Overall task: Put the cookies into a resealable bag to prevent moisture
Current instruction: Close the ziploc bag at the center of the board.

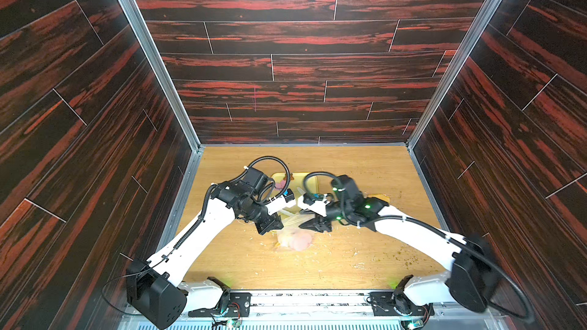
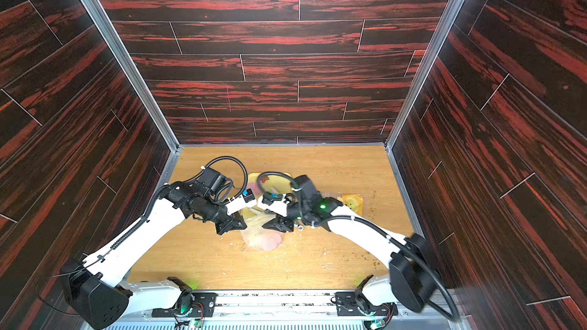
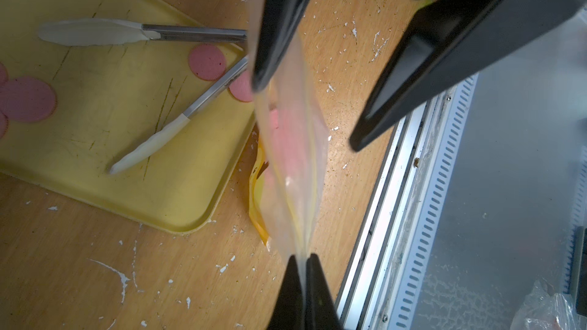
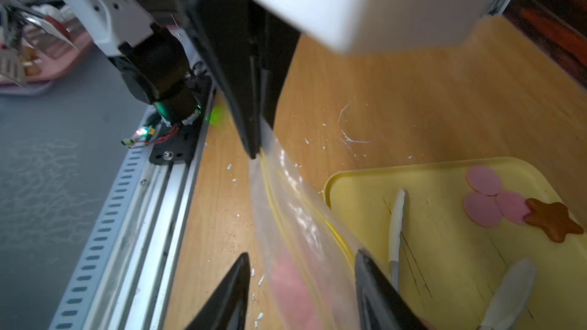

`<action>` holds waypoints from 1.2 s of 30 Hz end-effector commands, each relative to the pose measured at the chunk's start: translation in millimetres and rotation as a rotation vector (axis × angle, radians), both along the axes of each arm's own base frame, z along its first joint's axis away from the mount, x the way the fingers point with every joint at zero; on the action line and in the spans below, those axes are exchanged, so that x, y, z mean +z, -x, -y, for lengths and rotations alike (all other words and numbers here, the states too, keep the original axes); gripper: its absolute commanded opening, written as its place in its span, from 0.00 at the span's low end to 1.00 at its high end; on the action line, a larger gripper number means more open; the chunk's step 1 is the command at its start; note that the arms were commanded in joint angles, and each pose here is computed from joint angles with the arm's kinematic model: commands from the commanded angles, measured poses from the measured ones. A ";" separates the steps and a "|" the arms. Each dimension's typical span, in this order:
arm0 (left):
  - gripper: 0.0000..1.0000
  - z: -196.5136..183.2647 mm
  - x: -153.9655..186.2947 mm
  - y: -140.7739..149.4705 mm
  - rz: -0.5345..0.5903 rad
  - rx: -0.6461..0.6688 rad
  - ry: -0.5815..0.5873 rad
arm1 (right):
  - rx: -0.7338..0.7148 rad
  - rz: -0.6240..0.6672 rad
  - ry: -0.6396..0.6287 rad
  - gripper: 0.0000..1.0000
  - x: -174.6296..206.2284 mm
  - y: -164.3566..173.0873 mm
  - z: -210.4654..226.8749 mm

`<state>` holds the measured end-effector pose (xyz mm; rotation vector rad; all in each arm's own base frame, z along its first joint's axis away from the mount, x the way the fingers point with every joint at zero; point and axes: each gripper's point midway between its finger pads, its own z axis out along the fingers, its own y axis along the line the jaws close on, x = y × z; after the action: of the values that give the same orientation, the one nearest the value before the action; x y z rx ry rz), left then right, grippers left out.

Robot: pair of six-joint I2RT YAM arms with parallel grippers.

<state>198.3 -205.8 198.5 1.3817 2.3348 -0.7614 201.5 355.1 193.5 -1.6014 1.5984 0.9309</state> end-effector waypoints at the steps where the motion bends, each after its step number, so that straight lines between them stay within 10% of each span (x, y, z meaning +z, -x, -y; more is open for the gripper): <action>1: 0.00 -2.3 11.0 5.3 0.032 -0.026 0.017 | 0.025 0.050 0.053 0.51 -9.3 -0.5 -5.3; 16: 0.07 -14.2 3.9 -5.9 0.115 0.054 -0.030 | 0.007 0.032 0.062 0.04 -9.0 4.5 -4.5; 24: 0.31 -4.1 9.0 -6.9 0.089 0.112 0.159 | -0.052 -0.033 0.022 0.00 -11.2 8.9 6.9; 36: 0.31 24.1 19.1 -25.2 0.054 0.159 0.438 | -0.103 -0.095 -0.048 0.00 -9.7 11.3 18.7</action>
<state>218.8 -216.9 201.1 1.0318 2.1489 -0.9793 193.9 337.3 176.9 -1.4709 1.7136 0.9495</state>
